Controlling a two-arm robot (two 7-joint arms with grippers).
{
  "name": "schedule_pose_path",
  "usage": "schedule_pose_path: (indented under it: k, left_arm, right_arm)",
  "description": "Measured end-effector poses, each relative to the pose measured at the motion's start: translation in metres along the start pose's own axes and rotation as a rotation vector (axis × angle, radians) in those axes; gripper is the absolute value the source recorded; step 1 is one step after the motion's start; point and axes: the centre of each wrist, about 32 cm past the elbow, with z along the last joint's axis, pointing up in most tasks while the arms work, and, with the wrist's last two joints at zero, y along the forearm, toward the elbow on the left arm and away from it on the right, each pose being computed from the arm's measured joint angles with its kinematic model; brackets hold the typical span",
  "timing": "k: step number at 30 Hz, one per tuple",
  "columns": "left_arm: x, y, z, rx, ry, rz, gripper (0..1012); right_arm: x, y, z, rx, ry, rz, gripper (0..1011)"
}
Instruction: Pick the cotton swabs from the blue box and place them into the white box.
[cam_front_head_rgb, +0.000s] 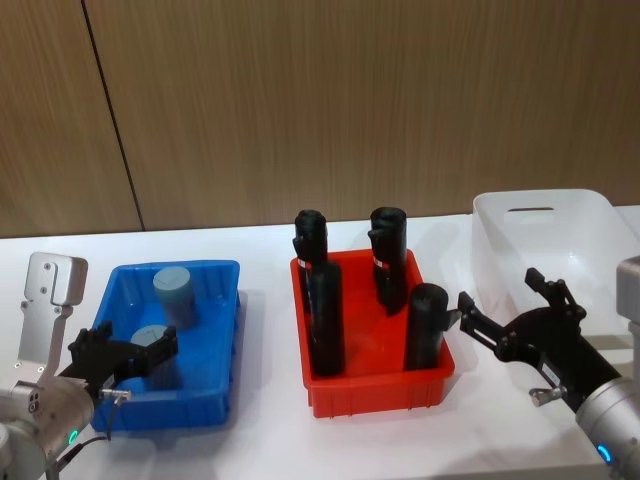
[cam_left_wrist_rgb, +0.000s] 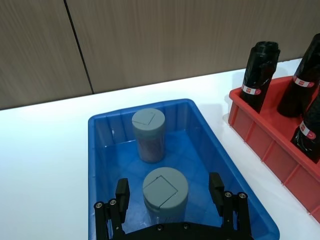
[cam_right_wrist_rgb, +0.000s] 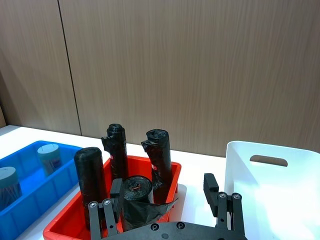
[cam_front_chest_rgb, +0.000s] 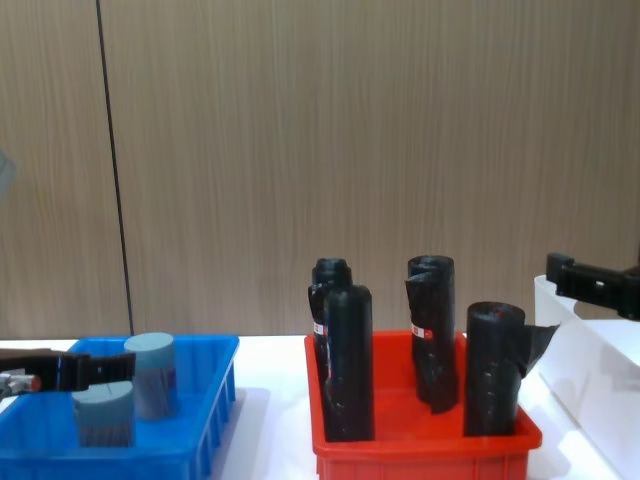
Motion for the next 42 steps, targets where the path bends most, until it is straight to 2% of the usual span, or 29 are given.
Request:
schedule_pose_path:
  k: [11,18,33,42]
  left_arm:
    - [0.0065,-0.0086,-0.0016,0.056,0.022,-0.007,1004]
    - [0.0116,-0.0170,-0.0034,0.082,0.037,-0.023,1004]
    - [0.0194,-0.0328,-0.0069,0.117,0.036,-0.040,1000]
    - [0.0227,-0.0398,-0.0093,0.116,0.029,-0.054,783]
  right_arm:
    - [0.000,0.000,0.000,0.000,0.000,0.000,1002]
    - [0.000,0.000,0.000,0.000,0.000,0.000,1002]
    - [0.000,0.000,0.000,0.000,0.000,0.000,1002]
    - [0.000,0.000,0.000,0.000,0.000,0.000,1002]
